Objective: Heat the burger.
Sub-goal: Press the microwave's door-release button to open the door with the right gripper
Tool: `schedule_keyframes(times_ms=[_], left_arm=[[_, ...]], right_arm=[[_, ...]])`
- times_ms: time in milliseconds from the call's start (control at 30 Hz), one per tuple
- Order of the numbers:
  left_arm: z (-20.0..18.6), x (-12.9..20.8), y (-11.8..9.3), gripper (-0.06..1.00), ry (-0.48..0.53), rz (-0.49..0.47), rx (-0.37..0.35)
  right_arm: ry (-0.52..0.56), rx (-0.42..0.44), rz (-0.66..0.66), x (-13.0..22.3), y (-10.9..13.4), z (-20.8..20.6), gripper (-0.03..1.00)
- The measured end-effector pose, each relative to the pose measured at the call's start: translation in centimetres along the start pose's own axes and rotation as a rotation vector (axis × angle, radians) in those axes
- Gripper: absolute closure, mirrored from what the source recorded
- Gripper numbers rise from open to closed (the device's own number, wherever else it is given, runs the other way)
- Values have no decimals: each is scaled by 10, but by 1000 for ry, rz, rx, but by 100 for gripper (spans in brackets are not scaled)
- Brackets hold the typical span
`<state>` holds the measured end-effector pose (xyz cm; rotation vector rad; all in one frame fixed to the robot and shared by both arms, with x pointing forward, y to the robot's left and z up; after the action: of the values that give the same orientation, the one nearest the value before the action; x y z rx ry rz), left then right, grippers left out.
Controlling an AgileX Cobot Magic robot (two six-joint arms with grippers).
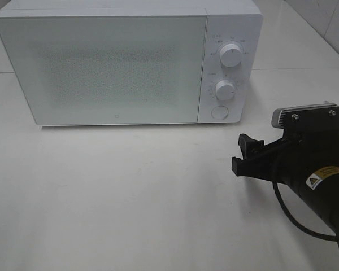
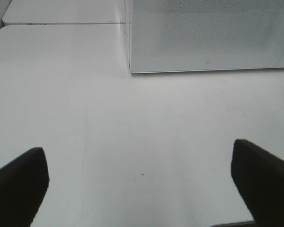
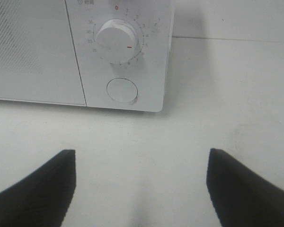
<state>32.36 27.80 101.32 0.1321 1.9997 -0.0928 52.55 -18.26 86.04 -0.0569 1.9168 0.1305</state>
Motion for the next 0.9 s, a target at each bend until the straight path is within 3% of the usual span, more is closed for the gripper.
schedule_keyframes(times_ms=[33,133,167,233,267,333,400,433,500,600,633,700,767,800,867,900], left_arm=[[0,0,0,-4,0,0,0],[0,0,0,-4,0,0,0],[0,0,0,-4,0,0,0],[0,0,0,-4,0,0,0],[0,0,0,-4,0,0,0],[0,0,0,-4,0,0,0],[0,0,0,-4,0,0,0],[0,0,0,-4,0,0,0],[0,0,0,-4,0,0,0],[0,0,0,-4,0,0,0],[0,0,0,-4,0,0,0],[0,0,0,-4,0,0,0],[0,0,0,-4,0,0,0],[0,0,0,-4,0,0,0],[0,0,0,-4,0,0,0],[0,0,0,-4,0,0,0]], right_arm=[[0,0,73,0,0,0,22],[0,1,120,0,0,0,22],[-1,1,230,0,0,0,22],[-2,1,278,0,0,0,22],[-2,1,402,0,0,0,22],[-2,0,453,0,0,0,22],[-2,0,657,0,0,0,22],[-2,0,657,0,0,0,22],[-3,0,905,-1,0,0,22],[-3,-1,966,-1,0,0,22],[-3,-1,1072,-1,0,0,23],[-3,-1,1118,-1,0,0,24],[-14,15,1283,0,-4,0,29],[-14,15,1283,0,-4,0,29],[-27,28,1401,0,-7,0,42],[-27,28,1401,0,-7,0,42]])
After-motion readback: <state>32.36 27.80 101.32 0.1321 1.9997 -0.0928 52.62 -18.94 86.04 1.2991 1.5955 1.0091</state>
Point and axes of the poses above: a point on each arm's last joint axis where the gripper is mounted, z pointing out along that axis toward the gripper, y along the wrist's bending axis when the last joint is at zero, x = y × z, the point moved 10 cm from there along z, pointing out along that axis toward the gripper, and after that the axes turned 3 degrees about z, right-handed, at the moved point
